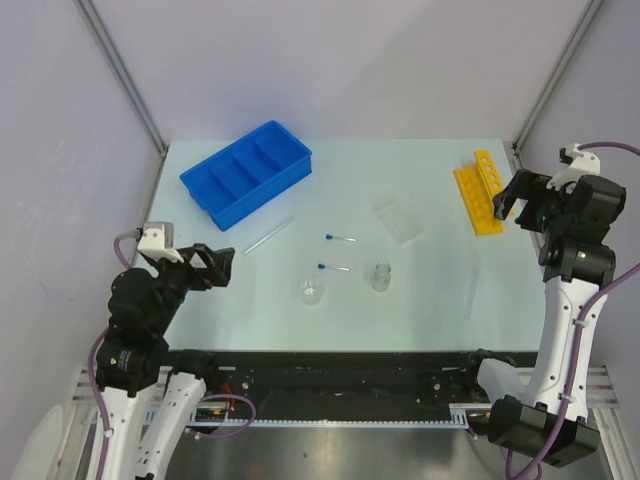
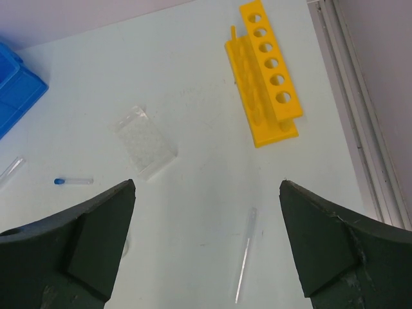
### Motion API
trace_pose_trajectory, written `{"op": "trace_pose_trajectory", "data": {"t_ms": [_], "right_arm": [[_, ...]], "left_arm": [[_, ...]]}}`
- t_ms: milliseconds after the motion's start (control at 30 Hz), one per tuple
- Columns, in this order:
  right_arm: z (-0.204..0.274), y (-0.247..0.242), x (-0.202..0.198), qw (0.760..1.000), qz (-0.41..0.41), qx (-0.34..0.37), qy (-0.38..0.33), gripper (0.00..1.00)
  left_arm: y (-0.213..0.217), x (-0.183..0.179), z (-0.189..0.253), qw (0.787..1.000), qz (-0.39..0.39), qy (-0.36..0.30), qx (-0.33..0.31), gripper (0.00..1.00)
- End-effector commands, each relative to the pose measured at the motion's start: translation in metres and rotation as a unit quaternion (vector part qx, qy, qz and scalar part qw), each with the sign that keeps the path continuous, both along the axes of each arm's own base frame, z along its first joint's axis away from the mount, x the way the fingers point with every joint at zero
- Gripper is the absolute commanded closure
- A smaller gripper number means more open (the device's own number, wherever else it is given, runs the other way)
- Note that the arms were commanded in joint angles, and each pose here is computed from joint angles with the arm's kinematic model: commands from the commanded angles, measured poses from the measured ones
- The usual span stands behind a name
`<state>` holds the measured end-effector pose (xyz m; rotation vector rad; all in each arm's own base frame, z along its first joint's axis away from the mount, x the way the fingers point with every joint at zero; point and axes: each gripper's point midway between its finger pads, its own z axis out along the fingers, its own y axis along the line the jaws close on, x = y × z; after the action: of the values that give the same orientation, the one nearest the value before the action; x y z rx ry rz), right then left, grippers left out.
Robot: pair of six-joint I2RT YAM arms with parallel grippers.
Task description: Organize the chemistry lab equipment
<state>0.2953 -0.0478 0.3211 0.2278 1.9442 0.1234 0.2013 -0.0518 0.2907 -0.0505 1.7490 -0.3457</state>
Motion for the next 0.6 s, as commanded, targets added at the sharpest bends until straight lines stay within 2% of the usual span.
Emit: {"op": "trace_pose_trajectory", "data": {"t_ms": [0,233,333,367,433,467,567], "right_arm": [[0.016,0.005,-0.001,1.0,0.017,-0.005,-0.024,0.01],[0.015,0.023,-0.004,0.997,0.069,0.004,-0.024,0.0],[0.008,0.047,-0.012,0.987,0.16,-0.006,-0.018,0.0],[0.009,0.065,-0.018,0.971,0.235,-0.026,-0.031,0.0],[-0.001,0.085,-0.033,0.949,0.313,-0.028,-0.025,0.0],[-0.001,0.097,-0.041,0.931,0.362,-0.037,-0.04,0.0],[-0.011,0.115,-0.057,0.905,0.422,-0.032,-0.036,0.0]], "left_arm": [[-0.028,-0.002,-0.001,0.997,-0.067,0.006,-0.039,0.0],[-0.04,-0.007,-0.011,0.993,-0.098,0.021,-0.056,0.0],[-0.048,-0.008,-0.016,0.99,-0.123,0.031,-0.061,0.0],[-0.051,-0.009,-0.017,0.989,-0.132,0.034,-0.063,0.0],[-0.059,-0.01,-0.022,0.985,-0.152,0.042,-0.071,0.0],[-0.061,-0.01,-0.024,0.984,-0.158,0.046,-0.074,0.0],[-0.068,-0.008,-0.032,0.979,-0.174,0.064,-0.085,0.0]]}}
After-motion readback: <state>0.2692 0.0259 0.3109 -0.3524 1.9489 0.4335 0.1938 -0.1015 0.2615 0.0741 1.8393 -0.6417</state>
